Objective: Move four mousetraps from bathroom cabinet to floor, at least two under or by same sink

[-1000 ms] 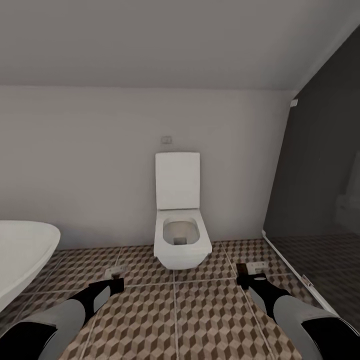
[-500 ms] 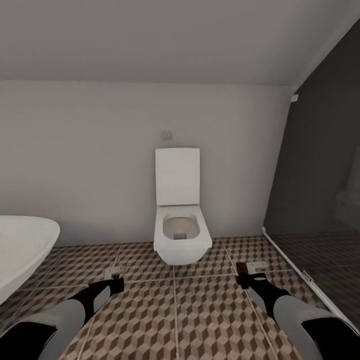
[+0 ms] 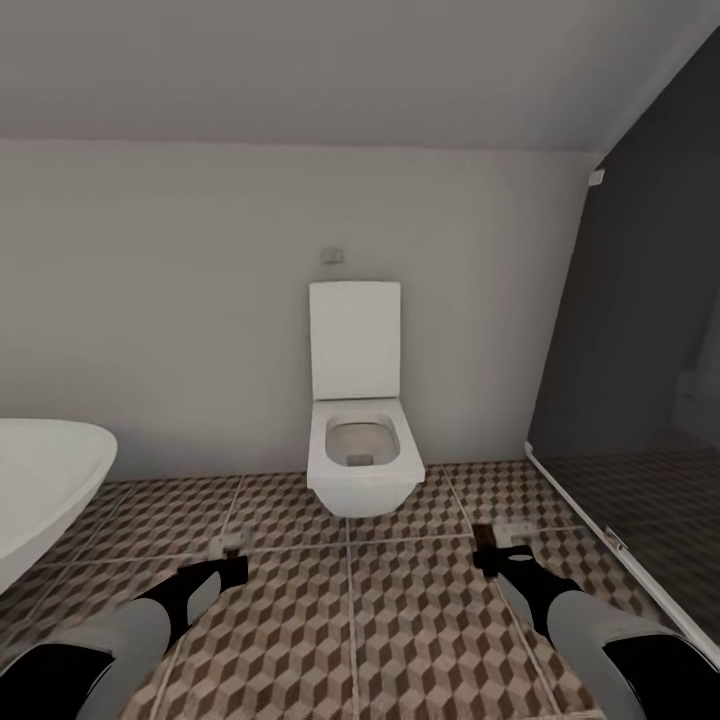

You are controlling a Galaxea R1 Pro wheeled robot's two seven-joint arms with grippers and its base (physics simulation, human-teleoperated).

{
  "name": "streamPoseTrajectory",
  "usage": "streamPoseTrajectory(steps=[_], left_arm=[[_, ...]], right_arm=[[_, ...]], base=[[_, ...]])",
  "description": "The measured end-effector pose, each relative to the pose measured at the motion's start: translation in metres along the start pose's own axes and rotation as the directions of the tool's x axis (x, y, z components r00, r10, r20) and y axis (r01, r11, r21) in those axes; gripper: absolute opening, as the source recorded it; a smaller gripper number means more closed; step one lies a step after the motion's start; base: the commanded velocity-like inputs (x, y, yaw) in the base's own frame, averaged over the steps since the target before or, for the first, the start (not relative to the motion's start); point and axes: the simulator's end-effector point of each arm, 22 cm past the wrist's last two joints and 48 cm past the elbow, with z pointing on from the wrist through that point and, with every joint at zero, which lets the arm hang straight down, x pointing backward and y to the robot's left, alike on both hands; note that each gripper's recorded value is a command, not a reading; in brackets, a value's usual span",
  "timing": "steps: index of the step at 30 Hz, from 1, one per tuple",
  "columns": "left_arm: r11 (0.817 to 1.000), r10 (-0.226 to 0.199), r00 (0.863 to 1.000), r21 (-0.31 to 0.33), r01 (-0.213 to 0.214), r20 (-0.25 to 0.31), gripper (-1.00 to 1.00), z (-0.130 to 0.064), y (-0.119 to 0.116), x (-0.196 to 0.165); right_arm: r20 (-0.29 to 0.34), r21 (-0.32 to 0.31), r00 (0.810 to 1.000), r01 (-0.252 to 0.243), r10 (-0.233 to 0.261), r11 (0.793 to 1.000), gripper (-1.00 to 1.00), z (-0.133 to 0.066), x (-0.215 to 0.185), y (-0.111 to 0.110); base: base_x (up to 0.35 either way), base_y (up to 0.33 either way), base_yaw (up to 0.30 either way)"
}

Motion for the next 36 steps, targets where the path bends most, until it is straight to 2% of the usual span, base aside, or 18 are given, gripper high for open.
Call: streamPoseTrajectory(steps=[36], left_arm=[[1.000, 0.009, 0.990, -0.028, -0.013, -0.142, -1.00, 0.047, 0.011, 0.077]], right_arm=[[-0.134, -0.019, 0.991, 0.029, -0.031, 0.999, -1.00, 0.043, 0.079, 0.018]], base=[[0.000, 0.000, 0.000]])
